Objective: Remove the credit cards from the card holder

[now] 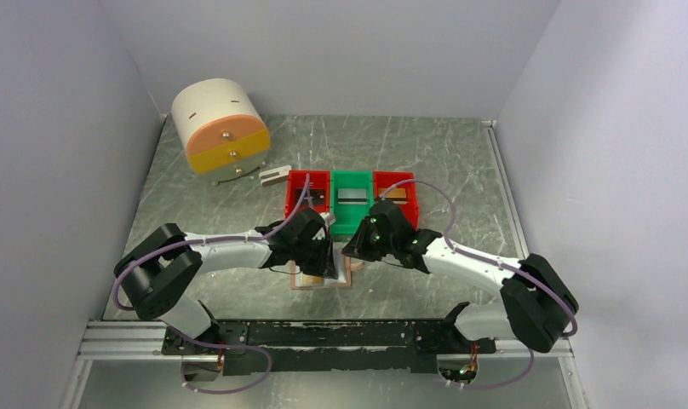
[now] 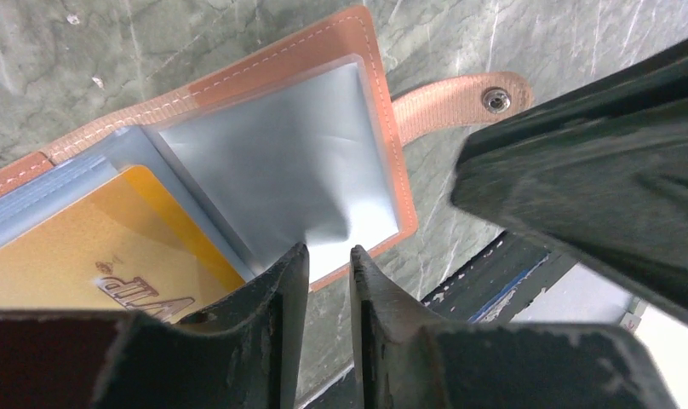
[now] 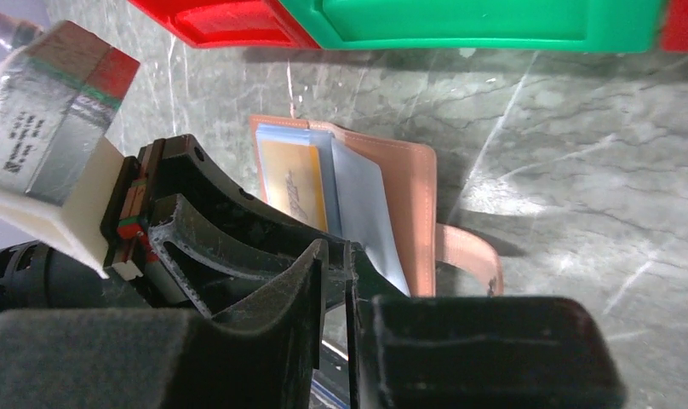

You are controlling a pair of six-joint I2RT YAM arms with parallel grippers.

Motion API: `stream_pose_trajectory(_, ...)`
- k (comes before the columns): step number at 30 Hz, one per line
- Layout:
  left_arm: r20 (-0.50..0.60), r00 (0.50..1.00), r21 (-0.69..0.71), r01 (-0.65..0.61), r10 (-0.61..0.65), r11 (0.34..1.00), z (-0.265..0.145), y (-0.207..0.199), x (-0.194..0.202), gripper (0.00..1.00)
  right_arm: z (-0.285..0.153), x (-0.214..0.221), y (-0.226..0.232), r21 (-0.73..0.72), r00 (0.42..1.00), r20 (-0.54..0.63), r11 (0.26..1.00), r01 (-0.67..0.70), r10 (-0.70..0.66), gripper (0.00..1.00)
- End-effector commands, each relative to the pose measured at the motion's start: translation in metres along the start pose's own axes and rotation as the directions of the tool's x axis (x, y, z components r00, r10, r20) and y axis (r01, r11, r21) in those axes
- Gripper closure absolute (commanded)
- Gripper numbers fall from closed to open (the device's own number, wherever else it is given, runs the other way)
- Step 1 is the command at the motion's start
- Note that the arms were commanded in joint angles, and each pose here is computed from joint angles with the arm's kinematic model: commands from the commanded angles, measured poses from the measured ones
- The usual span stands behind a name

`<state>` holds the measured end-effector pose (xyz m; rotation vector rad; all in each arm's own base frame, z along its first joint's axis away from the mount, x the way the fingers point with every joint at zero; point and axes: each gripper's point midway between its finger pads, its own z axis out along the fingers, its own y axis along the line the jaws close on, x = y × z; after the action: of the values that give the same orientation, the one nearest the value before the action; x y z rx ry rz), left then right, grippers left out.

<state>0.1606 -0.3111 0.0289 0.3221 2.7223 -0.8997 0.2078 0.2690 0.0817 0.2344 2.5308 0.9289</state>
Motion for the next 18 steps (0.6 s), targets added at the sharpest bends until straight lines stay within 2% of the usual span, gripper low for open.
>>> stream_pose_trajectory(1,0.027,0.999,-0.001,-0.021,0.021,1.000,-0.004,-0.003,-0.003,0.70,0.010,0.010,0.014,-0.085,0.997,-0.069,0.996,0.011,-0.017,0.84)
stream_pose_trajectory(7,0.031,0.999,-0.005,-0.028,0.028,1.000,-0.004,-0.004,-0.004,0.71,0.032,0.026,0.001,-0.053,0.988,-0.156,0.999,0.001,-0.009,0.86)
stream_pose_trajectory(10,0.052,0.998,-0.009,-0.032,0.032,0.999,-0.008,-0.006,-0.008,0.70,0.040,0.029,-0.013,0.006,0.987,-0.158,1.000,0.011,-0.010,0.87)
stream_pose_trajectory(15,0.146,0.988,-0.050,-0.047,0.054,0.998,-0.028,-0.006,-0.025,0.61,0.043,0.029,-0.044,0.135,0.990,-0.140,0.989,0.053,-0.034,0.87)
stream_pose_trajectory(18,0.201,0.978,-0.113,-0.038,0.060,0.993,-0.044,-0.001,-0.036,0.52,0.045,0.035,-0.047,0.128,0.987,-0.160,0.990,0.053,-0.032,0.86)
